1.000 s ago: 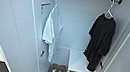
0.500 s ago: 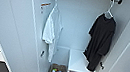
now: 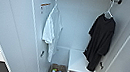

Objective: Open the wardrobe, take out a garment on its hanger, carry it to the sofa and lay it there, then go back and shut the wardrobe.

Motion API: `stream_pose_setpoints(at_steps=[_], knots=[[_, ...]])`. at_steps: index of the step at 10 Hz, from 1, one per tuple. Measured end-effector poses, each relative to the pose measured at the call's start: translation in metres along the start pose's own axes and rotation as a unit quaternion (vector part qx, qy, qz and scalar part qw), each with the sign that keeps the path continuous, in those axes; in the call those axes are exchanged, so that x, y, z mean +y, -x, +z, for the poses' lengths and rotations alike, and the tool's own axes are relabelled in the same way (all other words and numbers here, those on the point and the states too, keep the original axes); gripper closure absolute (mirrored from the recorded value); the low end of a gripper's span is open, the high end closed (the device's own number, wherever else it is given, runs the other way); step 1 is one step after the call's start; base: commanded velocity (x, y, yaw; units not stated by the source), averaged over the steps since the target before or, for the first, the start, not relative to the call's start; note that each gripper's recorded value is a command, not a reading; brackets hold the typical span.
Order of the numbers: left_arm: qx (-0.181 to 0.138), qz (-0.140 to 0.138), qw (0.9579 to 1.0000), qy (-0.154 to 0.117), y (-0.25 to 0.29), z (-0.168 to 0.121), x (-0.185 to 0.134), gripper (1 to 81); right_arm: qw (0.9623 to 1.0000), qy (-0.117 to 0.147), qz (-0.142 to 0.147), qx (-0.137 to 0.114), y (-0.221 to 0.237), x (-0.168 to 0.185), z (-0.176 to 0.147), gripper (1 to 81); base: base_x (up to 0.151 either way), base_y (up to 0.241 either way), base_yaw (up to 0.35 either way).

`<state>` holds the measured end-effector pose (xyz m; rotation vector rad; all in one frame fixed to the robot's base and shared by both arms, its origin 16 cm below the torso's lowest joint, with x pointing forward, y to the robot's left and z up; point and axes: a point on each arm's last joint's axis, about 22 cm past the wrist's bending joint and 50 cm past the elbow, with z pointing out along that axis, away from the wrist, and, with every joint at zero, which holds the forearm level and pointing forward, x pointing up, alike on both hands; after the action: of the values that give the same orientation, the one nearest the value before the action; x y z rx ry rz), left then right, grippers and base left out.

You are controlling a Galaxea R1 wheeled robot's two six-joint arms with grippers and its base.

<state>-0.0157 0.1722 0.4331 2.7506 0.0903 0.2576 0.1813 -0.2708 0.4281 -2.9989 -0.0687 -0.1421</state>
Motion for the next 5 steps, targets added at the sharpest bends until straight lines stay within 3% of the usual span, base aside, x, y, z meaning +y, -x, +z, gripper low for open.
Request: stream_pose_setpoints(at_steps=[2, 4, 5], knots=[[0.0, 0.0, 1.0, 0.0, 0.0, 0.0, 0.0, 1.0, 0.9979, -0.042, 0.047, -0.013, 0.058, -0.013, 0.001, 1.0, 0.0, 0.0, 0.0], [-0.001, 0.003, 1.0, -0.007, -0.001, -0.003, -0.012, 1.0, 0.9951, -0.063, 0.071, -0.029, 0.11, -0.023, -0.001, 1.0, 0.0, 0.0, 0.0], [-0.004, 0.003, 1.0, -0.008, 0.001, -0.004, -0.013, 1.0, 0.9919, -0.083, 0.086, -0.042, 0.151, -0.041, -0.004, 1.0, 0.0, 0.0, 0.0]])
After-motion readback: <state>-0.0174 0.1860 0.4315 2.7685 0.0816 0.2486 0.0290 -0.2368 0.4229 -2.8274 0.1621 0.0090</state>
